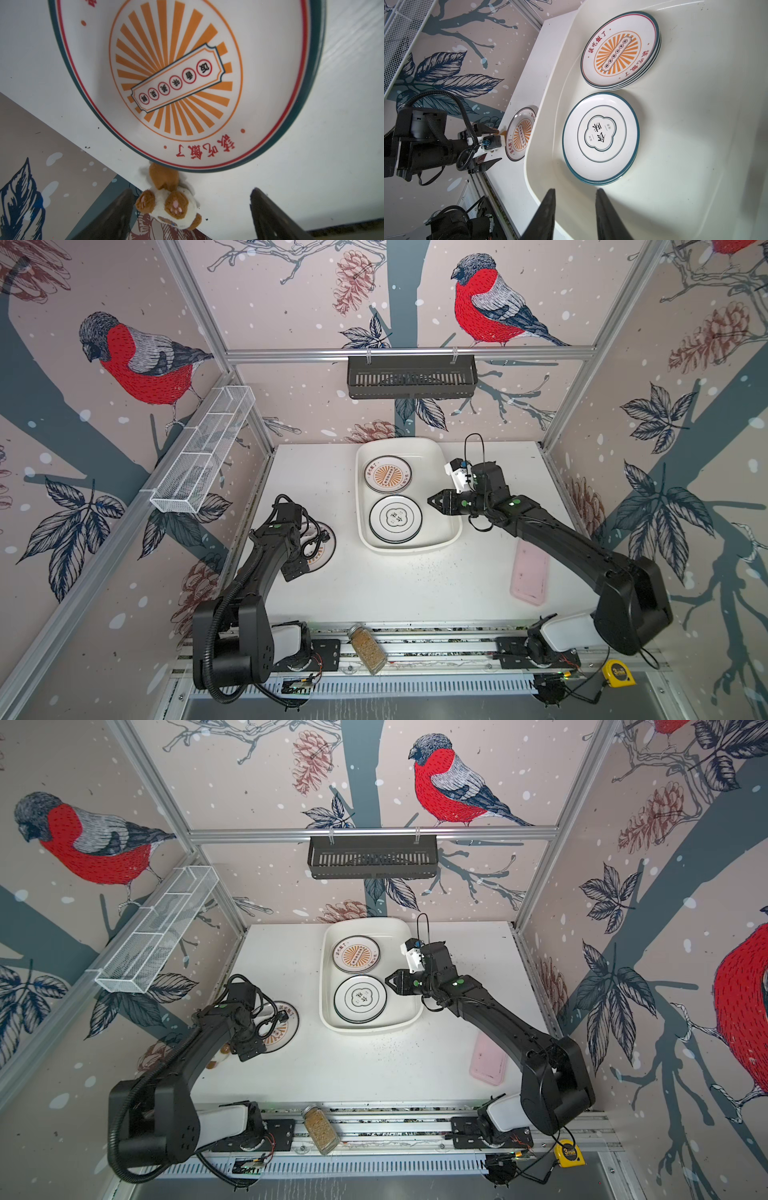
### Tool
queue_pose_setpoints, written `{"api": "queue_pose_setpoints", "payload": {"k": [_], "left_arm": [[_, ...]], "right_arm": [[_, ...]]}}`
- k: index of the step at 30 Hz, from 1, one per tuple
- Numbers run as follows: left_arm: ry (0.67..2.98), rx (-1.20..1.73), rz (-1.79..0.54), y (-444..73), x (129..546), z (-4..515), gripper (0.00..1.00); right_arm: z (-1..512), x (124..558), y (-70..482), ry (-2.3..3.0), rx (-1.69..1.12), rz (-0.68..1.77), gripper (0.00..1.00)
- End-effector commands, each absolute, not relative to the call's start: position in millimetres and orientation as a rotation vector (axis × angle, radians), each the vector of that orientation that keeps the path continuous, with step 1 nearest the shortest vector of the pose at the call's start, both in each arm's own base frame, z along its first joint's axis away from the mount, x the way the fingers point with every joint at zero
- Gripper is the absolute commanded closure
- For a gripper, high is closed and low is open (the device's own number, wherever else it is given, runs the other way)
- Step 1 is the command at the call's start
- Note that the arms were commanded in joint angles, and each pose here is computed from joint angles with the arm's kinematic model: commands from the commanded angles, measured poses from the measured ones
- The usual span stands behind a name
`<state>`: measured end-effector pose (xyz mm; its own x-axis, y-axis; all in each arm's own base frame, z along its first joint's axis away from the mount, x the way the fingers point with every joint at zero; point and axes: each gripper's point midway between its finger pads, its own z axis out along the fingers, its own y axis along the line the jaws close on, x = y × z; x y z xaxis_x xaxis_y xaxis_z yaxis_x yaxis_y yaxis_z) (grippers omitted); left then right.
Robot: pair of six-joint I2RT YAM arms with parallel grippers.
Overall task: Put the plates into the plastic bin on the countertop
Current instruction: 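Lower the left gripper over the orange-sunburst plate on the table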
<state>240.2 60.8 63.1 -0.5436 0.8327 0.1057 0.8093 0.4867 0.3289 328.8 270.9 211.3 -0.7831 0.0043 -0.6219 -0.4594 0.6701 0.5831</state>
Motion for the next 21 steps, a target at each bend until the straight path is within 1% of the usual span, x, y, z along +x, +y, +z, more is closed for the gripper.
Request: {"api": "queue_pose_setpoints", "payload": {"k": [1, 8, 21], "left_arm": [[2.612, 1.503, 0.558, 63, 246, 59, 0.12], [2.612, 1.484, 0.534, 61, 254, 47, 0.12], [2.528, 1.356, 0.578, 60, 291, 48, 0.12]], "right_arm": [[216, 333, 271, 2.267, -0.338, 1.015, 0.65], [216, 334, 271, 2.269, -0.338, 1.013, 0.65], [211, 334, 267, 2.284, -0.323, 0.999, 0.65]]}}
